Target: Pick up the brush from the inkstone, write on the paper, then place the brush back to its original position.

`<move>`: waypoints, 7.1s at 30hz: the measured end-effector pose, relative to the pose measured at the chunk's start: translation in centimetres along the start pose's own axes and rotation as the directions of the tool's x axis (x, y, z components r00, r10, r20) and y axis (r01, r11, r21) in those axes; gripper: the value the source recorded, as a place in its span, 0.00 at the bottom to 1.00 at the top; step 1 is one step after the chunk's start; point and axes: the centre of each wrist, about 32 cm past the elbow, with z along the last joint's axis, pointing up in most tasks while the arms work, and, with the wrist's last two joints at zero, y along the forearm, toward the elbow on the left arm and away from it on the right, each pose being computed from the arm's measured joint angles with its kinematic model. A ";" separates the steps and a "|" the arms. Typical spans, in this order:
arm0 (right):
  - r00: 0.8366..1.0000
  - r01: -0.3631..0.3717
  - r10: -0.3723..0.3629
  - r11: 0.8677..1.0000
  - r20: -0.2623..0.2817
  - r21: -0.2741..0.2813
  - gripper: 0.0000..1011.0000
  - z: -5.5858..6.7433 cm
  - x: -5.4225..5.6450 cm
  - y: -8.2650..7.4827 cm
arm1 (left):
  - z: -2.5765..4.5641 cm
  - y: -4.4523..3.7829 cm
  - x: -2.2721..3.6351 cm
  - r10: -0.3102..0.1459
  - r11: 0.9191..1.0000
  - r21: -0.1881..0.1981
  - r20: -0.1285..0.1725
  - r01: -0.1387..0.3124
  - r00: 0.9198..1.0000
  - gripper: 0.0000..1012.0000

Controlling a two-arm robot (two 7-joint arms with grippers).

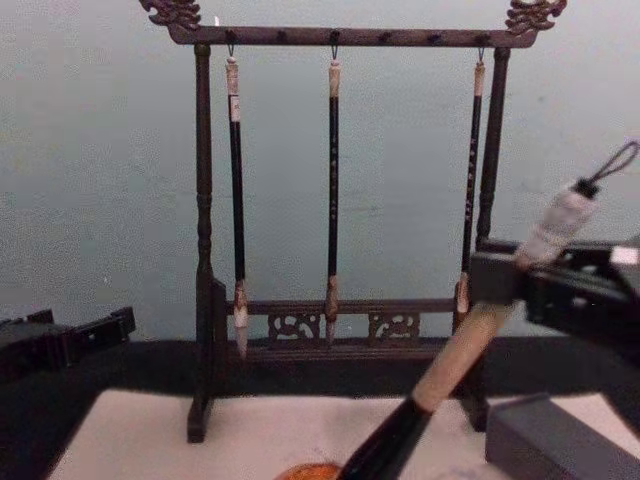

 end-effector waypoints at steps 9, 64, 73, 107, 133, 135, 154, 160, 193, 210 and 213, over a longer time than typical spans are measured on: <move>0.996 -0.062 0.061 0.998 -0.057 -0.016 0.16 -1.6 0.2 2.0 | 0.00 0.00 0.00 0.000 1.000 0.000 0.000 0.000 1.000 0.99; 0.991 0.047 -0.045 0.999 -0.127 0.016 0.16 -2.4 1.6 -3.5 | 0.00 0.00 0.00 0.000 1.000 0.000 0.000 0.000 1.000 0.99; 0.995 -0.012 0.019 0.998 -0.096 0.065 0.16 -1.6 1.1 -1.6 | 0.00 0.00 0.00 0.000 1.000 0.000 0.000 0.000 1.000 0.99; 0.978 -0.028 0.024 0.999 -0.209 -0.019 0.16 -5.9 2.0 1.2 | 0.00 0.00 0.00 0.000 1.000 0.000 0.000 0.000 1.000 0.99; 0.976 0.076 -0.073 0.997 -0.203 0.006 0.16 -5.2 3.0 -2.4 | 0.00 0.00 0.00 0.000 1.000 0.000 0.000 0.000 1.000 0.99; 0.978 0.074 -0.068 0.997 -0.198 0.018 0.16 -4.8 2.9 -2.4 | 0.00 0.00 0.00 0.000 1.000 0.000 0.000 0.000 1.000 0.99; 0.986 0.006 0.008 0.996 -0.169 0.084 0.16 -3.0 2.6 0.1 | 0.00 0.00 0.00 0.000 1.000 0.000 0.000 0.000 1.000 0.99; 0.980 0.023 0.001 0.993 -0.200 0.118 0.16 -2.8 3.8 0.8 | 0.00 0.00 0.00 0.000 1.000 0.000 0.000 0.000 1.000 0.99; 0.868 0.195 -0.146 0.979 -0.475 0.055 0.16 -6.3 11.0 1.7 | 0.00 0.00 0.00 0.000 1.000 0.000 0.000 0.000 1.000 0.99; 0.804 0.217 -0.171 0.976 -0.570 0.012 0.16 -8.0 12.3 1.4 | 0.00 0.00 0.00 0.000 1.000 0.000 0.000 0.000 1.000 0.99; 0.794 0.220 -0.174 0.975 -0.582 0.008 0.16 -8.3 12.5 1.3 | 0.00 0.00 0.00 0.000 1.000 0.000 0.000 0.000 1.000 0.99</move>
